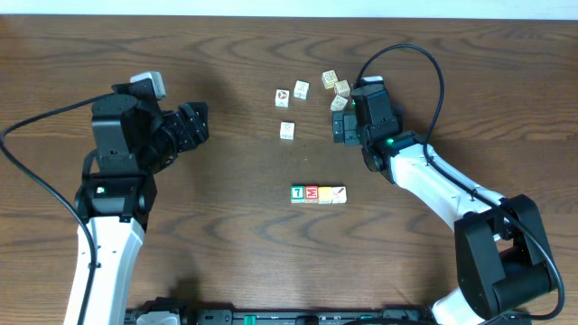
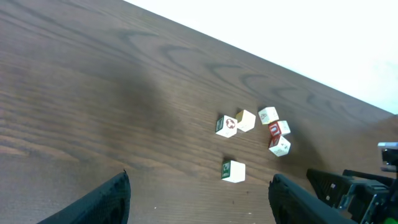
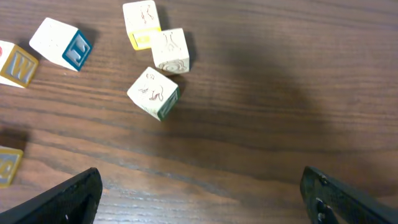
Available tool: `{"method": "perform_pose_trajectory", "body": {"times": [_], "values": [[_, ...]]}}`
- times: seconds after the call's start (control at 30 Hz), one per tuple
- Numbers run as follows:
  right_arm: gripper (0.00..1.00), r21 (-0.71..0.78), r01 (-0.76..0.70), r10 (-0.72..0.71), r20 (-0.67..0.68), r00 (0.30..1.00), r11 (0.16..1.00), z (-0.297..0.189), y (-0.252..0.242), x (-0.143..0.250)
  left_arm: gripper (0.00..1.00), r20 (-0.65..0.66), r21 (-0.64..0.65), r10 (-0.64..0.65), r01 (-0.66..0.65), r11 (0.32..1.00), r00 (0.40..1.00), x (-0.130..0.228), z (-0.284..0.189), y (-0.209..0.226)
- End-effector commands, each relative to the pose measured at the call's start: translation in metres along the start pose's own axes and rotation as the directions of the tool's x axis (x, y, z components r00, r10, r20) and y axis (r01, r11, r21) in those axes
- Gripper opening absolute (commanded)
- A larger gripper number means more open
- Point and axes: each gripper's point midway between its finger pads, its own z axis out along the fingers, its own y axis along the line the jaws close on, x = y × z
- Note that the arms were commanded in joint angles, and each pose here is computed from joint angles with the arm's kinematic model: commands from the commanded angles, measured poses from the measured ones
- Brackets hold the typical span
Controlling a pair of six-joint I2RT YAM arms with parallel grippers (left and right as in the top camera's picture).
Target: Lift 4 blocks
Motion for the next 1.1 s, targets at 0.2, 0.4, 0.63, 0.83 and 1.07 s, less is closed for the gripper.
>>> {"method": "perform_pose_trajectory", "body": {"times": [0.2,0.4,0.63,0.83,1.07], "values": [[0.99,0.008,0.000,0.000,0.009,1.000,1.000,-0.004,-0.004,-0.004,0.72,0.029,0.001,0.012,-0.012,1.000,1.000,-0.011,-0.007,-0.004],[0.99,0.008,0.000,0.000,0.009,1.000,1.000,-0.004,-0.004,-0.004,0.72,-0.006,0.080,0.010,-0.010,0.997,1.000,-0.005,-0.007,-0.017],[0.99,0.008,0.000,0.000,0.009,1.000,1.000,-0.004,-0.004,-0.004,0.73,0.040,0.080,0.095,-0.098,0.992,0.995,-0.014,-0.007,-0.018],[0.99,0.008,0.000,0.000,0.009,1.000,1.000,-0.004,-0.004,-0.004,0.73,0.120,0.216,0.232,-0.253,0.943,0.965,-0.026,-0.015,-0.049],[0.99,0.008,0.000,0.000,0.009,1.000,1.000,-0.004,-0.004,-0.004,0.73,0.197,0.264,0.306,-0.351,0.898,0.931,-0.030,-0.036,-0.078]]}}
